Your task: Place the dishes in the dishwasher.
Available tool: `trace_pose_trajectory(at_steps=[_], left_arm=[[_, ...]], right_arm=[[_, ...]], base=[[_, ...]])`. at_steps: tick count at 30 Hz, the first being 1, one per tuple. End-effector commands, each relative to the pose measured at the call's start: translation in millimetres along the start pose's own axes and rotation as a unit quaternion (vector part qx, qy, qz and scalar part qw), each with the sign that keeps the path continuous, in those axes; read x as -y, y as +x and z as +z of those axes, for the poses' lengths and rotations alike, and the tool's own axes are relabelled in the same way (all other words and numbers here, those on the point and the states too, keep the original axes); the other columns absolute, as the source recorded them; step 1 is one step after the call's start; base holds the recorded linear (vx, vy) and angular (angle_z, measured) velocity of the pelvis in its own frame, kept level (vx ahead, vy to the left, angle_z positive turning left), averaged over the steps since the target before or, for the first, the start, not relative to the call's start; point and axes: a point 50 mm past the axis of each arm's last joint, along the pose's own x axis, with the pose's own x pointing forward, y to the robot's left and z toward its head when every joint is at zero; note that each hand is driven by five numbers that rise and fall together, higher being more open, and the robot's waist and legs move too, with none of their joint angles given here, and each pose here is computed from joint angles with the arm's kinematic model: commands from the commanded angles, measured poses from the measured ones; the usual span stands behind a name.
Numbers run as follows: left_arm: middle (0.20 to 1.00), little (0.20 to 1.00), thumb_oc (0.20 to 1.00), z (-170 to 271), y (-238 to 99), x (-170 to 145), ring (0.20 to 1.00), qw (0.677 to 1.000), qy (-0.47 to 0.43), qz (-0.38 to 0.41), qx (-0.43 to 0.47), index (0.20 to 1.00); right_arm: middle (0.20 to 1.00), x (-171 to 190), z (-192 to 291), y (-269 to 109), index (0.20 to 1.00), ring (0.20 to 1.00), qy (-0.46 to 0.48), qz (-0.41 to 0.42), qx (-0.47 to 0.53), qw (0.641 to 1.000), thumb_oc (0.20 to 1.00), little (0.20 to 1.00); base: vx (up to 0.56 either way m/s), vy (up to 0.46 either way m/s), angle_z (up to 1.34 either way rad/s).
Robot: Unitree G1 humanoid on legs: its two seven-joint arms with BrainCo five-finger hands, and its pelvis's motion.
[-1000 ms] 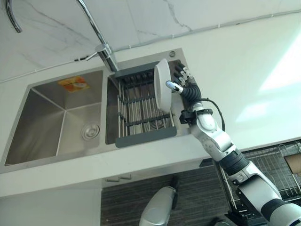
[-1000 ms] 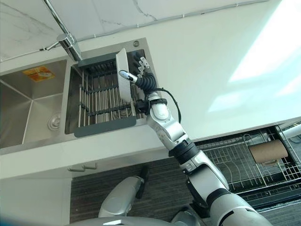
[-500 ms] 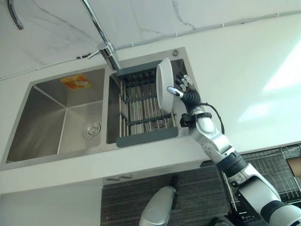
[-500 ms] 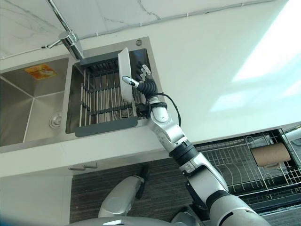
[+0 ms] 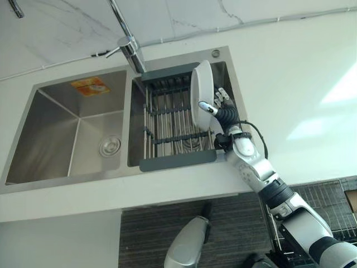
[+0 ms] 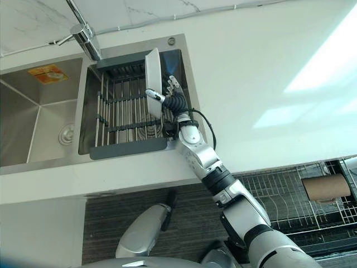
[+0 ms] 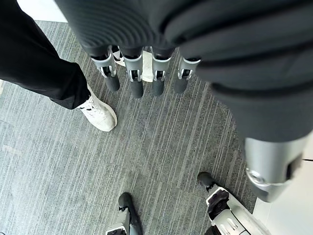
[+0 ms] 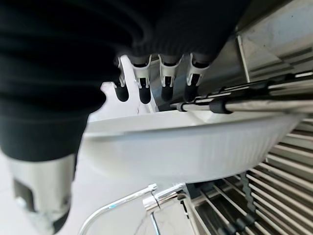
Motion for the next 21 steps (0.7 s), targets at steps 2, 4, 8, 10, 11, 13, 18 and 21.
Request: trace_pose_trajectory(at_steps=[2, 4, 8, 10, 11, 13, 18, 21], left_arm=[[1.0, 1.0, 1.0, 3.2, -2.9, -15.5, 1.0, 0.999, 0.024, 0.023, -0.012, 1.0], [1.0, 1.0, 1.0, 3.5, -2.8, -15.2, 1.0, 0.999, 0.024, 0.023, -0.012, 1.0], [1.0, 1.0, 1.0, 4.1, -3.1, -16.0, 1.0, 0.999, 0.023, 0.022, -0.012, 1.0], [1.0, 1.0, 1.0, 4.3, -3.0, -15.5, 1.0, 0.999, 0.023, 0.02, -0.011, 1.0], [1.0, 1.0, 1.0, 4.4, -3.0, -15.6, 1.0, 0.999, 0.024, 0.019, -0.01, 1.0], [1.0, 1.0, 1.0, 6.2, -3.0, -15.1, 1.0, 0.999, 0.026, 0.017, -0.008, 1.0], [1.0, 1.0, 1.0, 9.1, -3.1, -14.5, 1.0, 1.0, 0.026, 0.016, -0.005, 1.0], [1.0, 1.0, 1.0, 11.0, -3.2, -14.7, 1.0, 1.0, 0.025, 0.016, -0.003, 1.0]], right_arm=[[1.0, -11.9, 23.2, 10.8, 1.0, 1.0, 0.006, 0.029, 0.05, 0.998, 1.0, 1.0], [1.0, -11.7, 24.0, 11.6, 1.0, 1.0, 0.005, 0.028, 0.052, 0.998, 1.0, 1.0], [1.0, -11.0, 24.2, 12.7, 1.0, 1.0, 0.0, 0.025, 0.051, 0.998, 1.0, 1.0], [1.0, -9.8, 23.9, 13.5, 1.0, 1.0, -0.008, 0.023, 0.049, 0.999, 1.0, 1.0], [1.0, -9.3, 23.6, 13.8, 1.0, 1.0, -0.009, 0.021, 0.048, 0.999, 1.0, 1.0], [0.944, -4.9, 22.8, 15.8, 0.944, 0.944, -0.024, 0.015, 0.043, 0.999, 0.944, 0.944], [1.0, -2.7, 23.4, 18.9, 1.0, 1.0, -0.038, 0.011, 0.04, 0.998, 1.0, 1.0], [1.0, -2.6, 23.2, 20.0, 1.0, 1.0, -0.041, 0.011, 0.041, 0.998, 1.0, 1.0]], base=[[0.0, 0.0, 0.0], [0.0, 0.0, 0.0], [0.0, 0.0, 0.0], [0.0, 0.0, 0.0], [0.0, 0.035, 0.0], [0.0, 0.035, 0.01], [0.0, 0.013, 0.01], [0.0, 0.011, 0.01]])
